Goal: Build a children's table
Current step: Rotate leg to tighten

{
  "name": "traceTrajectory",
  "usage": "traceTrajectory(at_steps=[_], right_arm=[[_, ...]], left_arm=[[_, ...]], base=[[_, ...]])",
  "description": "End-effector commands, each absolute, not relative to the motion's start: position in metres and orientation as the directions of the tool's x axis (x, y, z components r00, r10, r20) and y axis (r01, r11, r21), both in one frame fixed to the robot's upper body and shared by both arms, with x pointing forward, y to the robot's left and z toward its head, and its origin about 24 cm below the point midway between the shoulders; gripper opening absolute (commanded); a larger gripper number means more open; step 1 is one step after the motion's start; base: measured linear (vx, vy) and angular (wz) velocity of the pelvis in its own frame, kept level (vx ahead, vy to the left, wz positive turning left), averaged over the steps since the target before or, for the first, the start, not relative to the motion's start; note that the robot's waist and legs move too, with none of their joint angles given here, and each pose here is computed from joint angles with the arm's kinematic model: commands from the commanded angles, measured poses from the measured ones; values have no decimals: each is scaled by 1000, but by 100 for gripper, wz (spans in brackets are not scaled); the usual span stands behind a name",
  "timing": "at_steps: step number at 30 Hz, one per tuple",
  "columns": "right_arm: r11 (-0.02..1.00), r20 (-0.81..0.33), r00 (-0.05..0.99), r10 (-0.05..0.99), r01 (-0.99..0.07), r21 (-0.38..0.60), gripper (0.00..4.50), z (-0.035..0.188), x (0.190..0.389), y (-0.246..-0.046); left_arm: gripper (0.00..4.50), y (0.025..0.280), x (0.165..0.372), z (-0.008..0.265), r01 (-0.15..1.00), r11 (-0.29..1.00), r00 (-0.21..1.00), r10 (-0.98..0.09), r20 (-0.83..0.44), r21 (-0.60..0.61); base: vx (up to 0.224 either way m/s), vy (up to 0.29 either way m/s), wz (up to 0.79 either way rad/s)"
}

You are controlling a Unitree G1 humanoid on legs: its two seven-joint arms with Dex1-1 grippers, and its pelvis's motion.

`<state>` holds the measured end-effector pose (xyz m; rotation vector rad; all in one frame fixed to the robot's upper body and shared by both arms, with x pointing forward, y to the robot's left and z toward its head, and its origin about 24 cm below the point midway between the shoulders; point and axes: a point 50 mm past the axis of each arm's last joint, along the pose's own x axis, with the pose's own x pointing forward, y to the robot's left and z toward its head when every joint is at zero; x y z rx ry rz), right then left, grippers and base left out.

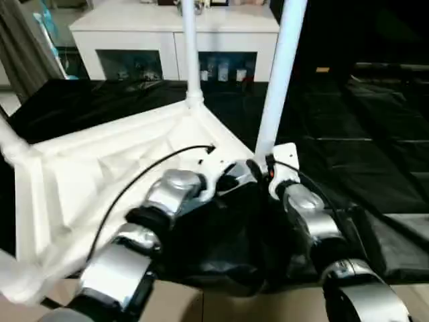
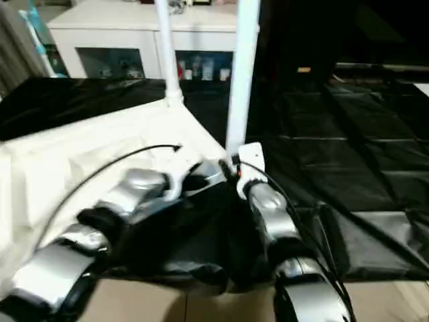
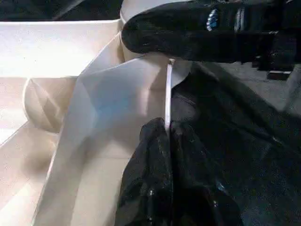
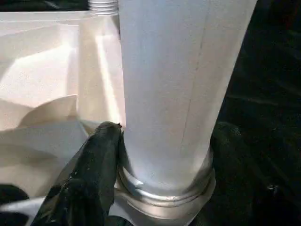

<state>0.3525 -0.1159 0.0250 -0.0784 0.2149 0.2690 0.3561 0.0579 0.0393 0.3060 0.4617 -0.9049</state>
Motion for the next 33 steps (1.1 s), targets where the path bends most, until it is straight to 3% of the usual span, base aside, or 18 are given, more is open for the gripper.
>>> traceTrajectory(at_steps=[1,7,8,9,18,20,25,30,33], right_arm=[[945,-297,905,305,-327,-25,254,10,345,-92],[950,-300,908,294,-311,-10,254,9,345,-92],[953,-299,910,288,-304,-7,310,9,345,-93],[954,-291,912,289,-300,9,324,10,346,-95],[953,-230,928,293,-303,-7,392,19,349,-114],[903,-139,898,418,-428,-50,413,31,345,-128],[789,-128,805,580,-594,-159,426,39,333,-157],[719,-123,733,669,-681,-140,426,48,325,-176],[604,-134,612,779,-791,-97,426,52,314,-178]], left_arm=[[0,66,352,20,757,649,559,-585,-587,75],[0,67,352,20,768,636,550,-591,-590,79],[0,67,352,20,769,634,548,-591,-592,78],[0,68,352,19,771,631,545,-592,-594,78],[0,72,348,15,813,577,502,-624,-599,80],[0,73,342,15,861,508,437,-698,-567,38],[0,82,330,12,935,354,310,-779,-545,26],[0,93,318,13,979,202,167,-826,-538,-6],[0,104,308,15,994,106,79,-825,-560,-16]], base=[[0,0,0],[0,0,0],[0,0,0],[0,0,0],[0,0,0],[0,0,0],[10,-1,0],[10,-1,0],[0,0,0]])
